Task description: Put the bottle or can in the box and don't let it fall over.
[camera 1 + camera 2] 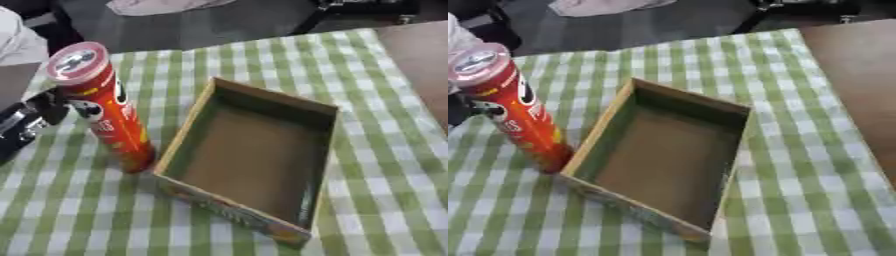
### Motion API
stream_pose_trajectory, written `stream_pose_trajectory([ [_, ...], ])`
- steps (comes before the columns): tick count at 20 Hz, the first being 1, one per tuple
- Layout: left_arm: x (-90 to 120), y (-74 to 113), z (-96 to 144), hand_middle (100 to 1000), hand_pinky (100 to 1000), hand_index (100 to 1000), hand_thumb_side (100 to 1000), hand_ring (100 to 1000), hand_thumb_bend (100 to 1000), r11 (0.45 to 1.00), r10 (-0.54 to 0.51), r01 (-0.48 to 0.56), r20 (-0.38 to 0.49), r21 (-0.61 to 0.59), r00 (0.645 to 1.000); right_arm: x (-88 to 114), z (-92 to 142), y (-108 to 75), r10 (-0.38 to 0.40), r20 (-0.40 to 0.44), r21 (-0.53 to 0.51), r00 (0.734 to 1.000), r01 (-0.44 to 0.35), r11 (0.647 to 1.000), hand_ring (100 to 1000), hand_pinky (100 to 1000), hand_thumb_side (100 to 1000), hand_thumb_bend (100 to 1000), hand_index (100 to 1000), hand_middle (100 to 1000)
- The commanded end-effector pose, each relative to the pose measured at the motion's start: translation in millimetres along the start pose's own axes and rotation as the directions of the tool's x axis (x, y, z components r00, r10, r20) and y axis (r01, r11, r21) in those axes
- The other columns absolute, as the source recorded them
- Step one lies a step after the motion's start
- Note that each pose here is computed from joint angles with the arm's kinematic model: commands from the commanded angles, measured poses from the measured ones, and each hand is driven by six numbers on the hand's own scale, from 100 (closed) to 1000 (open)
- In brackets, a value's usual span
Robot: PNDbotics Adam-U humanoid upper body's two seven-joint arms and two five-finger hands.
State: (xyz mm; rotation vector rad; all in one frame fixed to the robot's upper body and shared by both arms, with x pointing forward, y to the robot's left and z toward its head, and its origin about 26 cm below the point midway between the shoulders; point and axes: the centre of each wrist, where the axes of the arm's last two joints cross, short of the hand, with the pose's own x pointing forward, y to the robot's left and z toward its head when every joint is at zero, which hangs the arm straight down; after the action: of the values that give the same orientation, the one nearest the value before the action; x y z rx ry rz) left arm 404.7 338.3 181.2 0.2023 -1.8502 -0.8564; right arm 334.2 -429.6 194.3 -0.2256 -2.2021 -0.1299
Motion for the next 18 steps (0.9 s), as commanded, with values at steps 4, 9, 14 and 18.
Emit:
stream_pose_trajectory([
  [4,8.9,8.9,-4.8,1000,1000,960,837,1000,632,0.999,-0.053,0.053,0.012,0.008,0.998,9.0,-7.6,-2.0,0.017,0.025,0.011,1.0,-0.018,1.0,1000,1000,335,423,1000,1000],
  [9,13.5,6.9,-7.1,1000,1000,958,835,1000,620,0.996,-0.086,0.086,0.037,-0.003,0.996,8.8,-7.8,-1.9,0.016,0.024,0.01,1.0,-0.016,1.0,1000,1000,336,422,1000,1000],
  [14,17.8,5.4,-7.9,1000,1000,958,839,1000,644,0.995,-0.101,0.102,0.058,-0.015,0.993,8.6,-8.2,-1.6,0.015,0.024,0.01,1.0,-0.015,1.0,1000,1000,337,420,1000,1000],
  [18,22.0,6.4,-5.9,1000,1000,953,839,1000,645,0.991,-0.128,0.13,0.079,-0.021,0.989,8.5,-8.4,-1.8,0.015,0.022,0.011,1.0,-0.016,1.0,1000,1000,337,419,1000,1000],
])
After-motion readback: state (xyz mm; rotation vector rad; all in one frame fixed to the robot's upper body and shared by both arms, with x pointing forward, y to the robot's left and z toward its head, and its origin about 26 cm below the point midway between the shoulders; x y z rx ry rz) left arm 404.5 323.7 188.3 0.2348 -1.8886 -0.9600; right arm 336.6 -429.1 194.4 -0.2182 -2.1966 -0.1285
